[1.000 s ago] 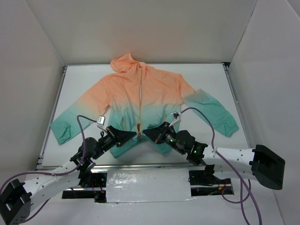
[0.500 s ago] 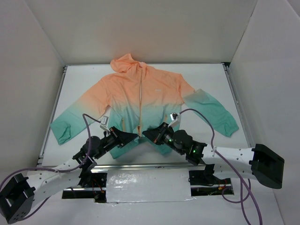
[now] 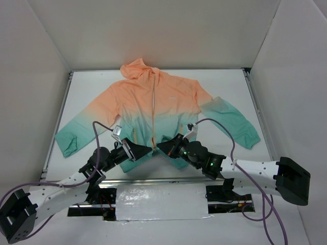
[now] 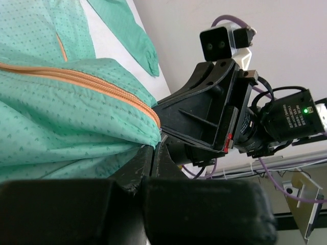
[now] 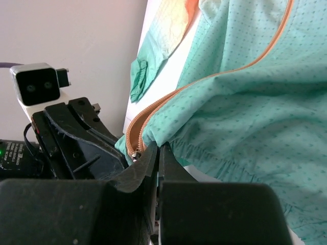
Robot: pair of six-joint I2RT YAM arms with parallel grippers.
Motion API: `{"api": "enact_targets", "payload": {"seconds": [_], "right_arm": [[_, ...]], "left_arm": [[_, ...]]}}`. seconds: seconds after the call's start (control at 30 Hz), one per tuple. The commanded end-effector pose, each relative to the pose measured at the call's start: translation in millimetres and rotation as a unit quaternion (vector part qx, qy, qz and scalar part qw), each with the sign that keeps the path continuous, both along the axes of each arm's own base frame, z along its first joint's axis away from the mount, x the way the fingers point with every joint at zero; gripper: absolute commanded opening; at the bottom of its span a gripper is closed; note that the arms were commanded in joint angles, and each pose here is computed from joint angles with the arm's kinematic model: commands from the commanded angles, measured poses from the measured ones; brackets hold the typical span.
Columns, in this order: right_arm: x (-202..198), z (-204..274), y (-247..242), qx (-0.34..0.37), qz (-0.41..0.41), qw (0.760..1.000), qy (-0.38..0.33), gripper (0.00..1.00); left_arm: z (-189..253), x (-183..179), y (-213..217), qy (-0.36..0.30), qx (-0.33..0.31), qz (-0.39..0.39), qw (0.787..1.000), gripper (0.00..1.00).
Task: Zip up the jacket
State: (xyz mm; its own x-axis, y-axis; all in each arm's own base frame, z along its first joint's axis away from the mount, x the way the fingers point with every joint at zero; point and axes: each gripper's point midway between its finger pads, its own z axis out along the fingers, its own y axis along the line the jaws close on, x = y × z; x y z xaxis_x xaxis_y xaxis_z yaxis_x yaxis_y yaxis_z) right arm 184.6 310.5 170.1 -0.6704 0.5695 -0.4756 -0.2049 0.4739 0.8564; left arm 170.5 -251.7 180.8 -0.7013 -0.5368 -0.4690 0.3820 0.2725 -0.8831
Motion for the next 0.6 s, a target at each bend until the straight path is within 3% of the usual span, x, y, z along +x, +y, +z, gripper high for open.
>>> {"api": "enact_targets", "payload": {"seconds": [0.0, 0.17, 0.57], "right_arm": [[17.9, 10.7, -11.1, -0.012, -0.052, 0.998, -0.019, 0.00], [15.0, -1.8, -14.5, -0.037, -0.046, 0.998, -0.015, 0.00], [4.7, -56.0, -15.5, -0.115, -0.020, 0.993, 0.030, 0.00]], "left_arm": [[12.5, -19.6, -11.5, -0.036, 0.002, -0.065, 0.997, 0.00], [-15.5, -30.5, -12.7, -0.018, 0.030, -0.094, 0.995, 0.00], [-88.0, -14.6, 4.9, 0.034, 0.148, -0.038, 0.988, 0.00]]}}
